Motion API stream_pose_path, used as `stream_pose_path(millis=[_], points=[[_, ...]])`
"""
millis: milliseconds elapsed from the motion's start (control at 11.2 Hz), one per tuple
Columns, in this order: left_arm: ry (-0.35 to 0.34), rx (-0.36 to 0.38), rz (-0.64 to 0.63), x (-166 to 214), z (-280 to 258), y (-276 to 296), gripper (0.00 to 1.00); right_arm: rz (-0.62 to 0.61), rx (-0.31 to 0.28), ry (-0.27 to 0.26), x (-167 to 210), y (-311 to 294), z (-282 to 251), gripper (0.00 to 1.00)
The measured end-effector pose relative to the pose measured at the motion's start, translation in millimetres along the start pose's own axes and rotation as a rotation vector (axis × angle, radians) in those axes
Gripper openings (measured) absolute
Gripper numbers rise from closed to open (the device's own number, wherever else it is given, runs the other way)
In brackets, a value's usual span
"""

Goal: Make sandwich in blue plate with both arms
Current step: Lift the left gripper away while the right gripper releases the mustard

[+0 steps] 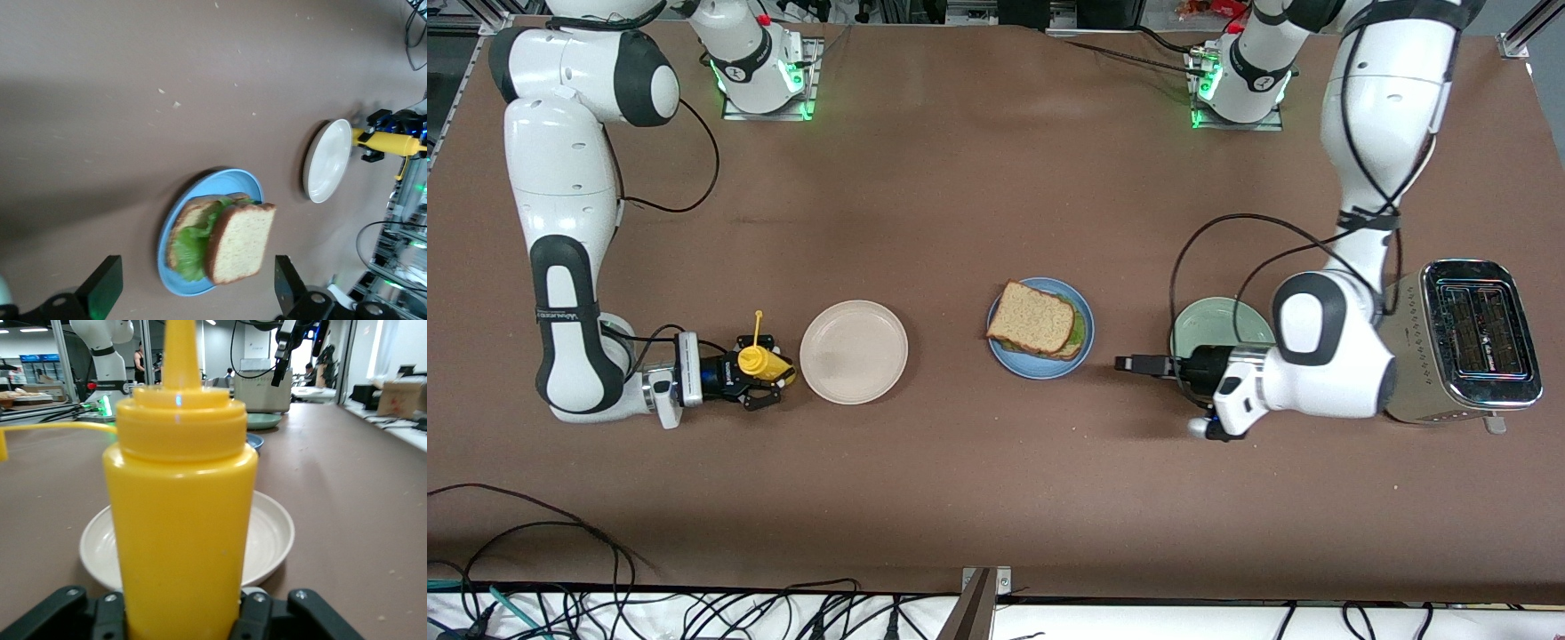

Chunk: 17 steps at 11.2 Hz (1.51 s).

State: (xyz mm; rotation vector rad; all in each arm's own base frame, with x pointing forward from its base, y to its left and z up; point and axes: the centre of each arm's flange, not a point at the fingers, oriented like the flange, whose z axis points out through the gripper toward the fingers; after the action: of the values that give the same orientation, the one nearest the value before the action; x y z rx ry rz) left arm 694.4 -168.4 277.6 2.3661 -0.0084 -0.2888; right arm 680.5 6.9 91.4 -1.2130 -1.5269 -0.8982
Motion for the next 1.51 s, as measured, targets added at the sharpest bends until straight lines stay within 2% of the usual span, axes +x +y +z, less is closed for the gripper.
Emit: stream_pose_path(millis=[178, 267, 356, 533, 622, 711, 889, 1156, 1422, 1511], points=[[0.042, 0.144, 0.062, -5, -55, -1, 1.0, -0.039, -0.047, 0.025, 3, 5, -2, 0.39], [0.064, 0.224, 0.091, -10, -84, 0, 1.0, -0.046, -0.055, 0.028, 3, 6, -2, 0.52], [0.077, 0.324, 0.131, -19, -113, 7, 1.0, -0.051, -0.06, 0.03, 4, 7, -3, 0.66], [0.082, 0.57, 0.214, -51, -171, 35, 1.0, -0.06, -0.066, 0.026, 3, 6, -7, 0.92], [0.095, 0.663, 0.236, -71, -198, 47, 1.0, -0.067, -0.07, 0.022, 3, 6, -11, 1.0], [0.119, 0.704, 0.238, -92, -224, 54, 1.0, -0.069, -0.073, 0.021, 2, 5, -13, 1.0], [0.167, 0.718, 0.211, -132, -269, 51, 1.0, -0.067, -0.077, 0.009, 1, 4, -19, 1.0], [0.208, 0.82, 0.245, -186, -299, 77, 1.0, -0.061, -0.046, -0.045, -10, -12, -48, 1.0], [0.259, 0.834, 0.259, -224, -312, 109, 1.0, -0.041, -0.028, -0.091, -15, -33, -90, 1.0], [0.277, 0.832, 0.247, -229, -314, 115, 1.0, -0.041, -0.007, -0.122, -10, -36, -99, 1.0]])
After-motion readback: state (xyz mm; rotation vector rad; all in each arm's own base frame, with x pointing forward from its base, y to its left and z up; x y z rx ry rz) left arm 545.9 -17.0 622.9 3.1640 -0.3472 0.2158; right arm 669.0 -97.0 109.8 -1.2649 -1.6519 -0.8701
